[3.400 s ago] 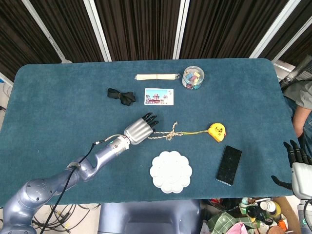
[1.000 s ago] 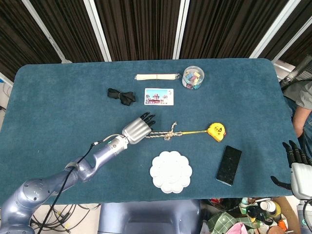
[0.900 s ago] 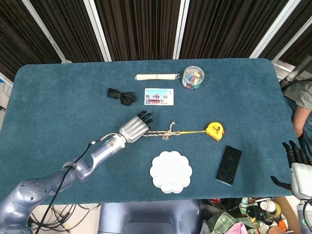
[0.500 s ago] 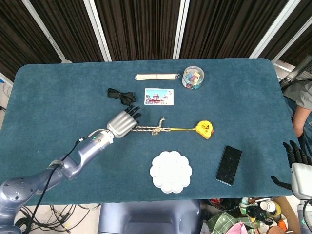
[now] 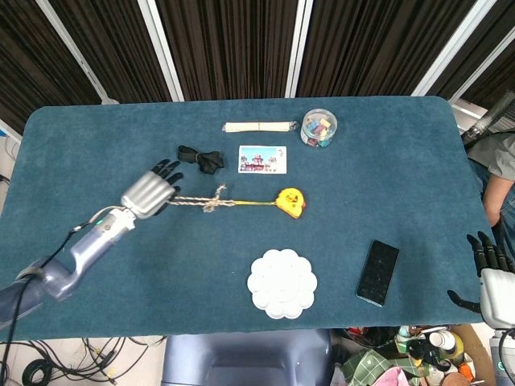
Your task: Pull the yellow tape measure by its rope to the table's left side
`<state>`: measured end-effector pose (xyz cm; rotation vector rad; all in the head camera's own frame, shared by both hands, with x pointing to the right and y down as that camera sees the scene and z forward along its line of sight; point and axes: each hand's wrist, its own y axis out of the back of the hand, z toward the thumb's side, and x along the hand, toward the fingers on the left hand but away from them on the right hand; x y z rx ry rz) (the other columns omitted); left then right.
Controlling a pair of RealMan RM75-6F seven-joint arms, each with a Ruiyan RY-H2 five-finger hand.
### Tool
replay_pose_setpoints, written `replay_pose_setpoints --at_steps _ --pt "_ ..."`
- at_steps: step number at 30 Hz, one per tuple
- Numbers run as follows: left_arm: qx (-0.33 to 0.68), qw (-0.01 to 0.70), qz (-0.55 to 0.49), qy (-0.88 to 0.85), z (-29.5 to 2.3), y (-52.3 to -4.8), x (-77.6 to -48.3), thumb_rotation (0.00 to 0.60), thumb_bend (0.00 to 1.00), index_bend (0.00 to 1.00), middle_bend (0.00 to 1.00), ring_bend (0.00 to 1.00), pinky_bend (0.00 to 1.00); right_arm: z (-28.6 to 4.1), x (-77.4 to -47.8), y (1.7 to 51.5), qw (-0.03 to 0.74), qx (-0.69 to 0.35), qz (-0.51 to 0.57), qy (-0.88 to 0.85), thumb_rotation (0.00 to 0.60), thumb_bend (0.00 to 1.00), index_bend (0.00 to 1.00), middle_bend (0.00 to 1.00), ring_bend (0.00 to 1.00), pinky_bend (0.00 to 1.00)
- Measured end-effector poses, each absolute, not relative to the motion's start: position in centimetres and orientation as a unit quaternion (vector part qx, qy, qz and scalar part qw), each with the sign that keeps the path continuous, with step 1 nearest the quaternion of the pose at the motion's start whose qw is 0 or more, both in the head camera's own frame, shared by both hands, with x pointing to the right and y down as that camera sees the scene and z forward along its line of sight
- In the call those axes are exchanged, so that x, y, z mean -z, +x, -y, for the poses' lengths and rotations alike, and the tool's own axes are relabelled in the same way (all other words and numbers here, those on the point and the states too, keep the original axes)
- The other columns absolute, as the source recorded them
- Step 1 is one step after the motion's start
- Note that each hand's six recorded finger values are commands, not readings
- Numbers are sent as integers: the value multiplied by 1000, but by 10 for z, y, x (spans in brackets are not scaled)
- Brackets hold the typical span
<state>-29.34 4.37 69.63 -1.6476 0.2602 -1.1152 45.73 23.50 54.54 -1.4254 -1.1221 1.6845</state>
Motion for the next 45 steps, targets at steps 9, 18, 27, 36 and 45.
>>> replay_pose_setpoints --at_steps 9,18,27,36,45 --pt "512 513 -148 -673 -69 -370 -670 600 465 654 221 0 103 -235 -547 457 325 -645 427 -544 600 42 0 0 102 174" --pt "553 477 -201 -653 -98 -443 -647 600 465 654 221 0 103 -235 -547 458 323 -645 428 -544 600 41 0 0 102 174" --pt "586 482 -216 -614 -119 -501 -623 600 465 654 220 0 103 -236 -547 457 325 -647 426 -542 600 42 0 0 102 175" --pt "629 497 -195 -565 -147 -551 -601 600 465 653 217 0 103 -236 -547 458 325 -648 427 -541 600 41 0 0 102 174" --pt "654 474 -211 -550 -163 -580 -591 600 465 651 215 0 100 -235 -547 457 325 -648 427 -540 600 41 0 0 102 174"
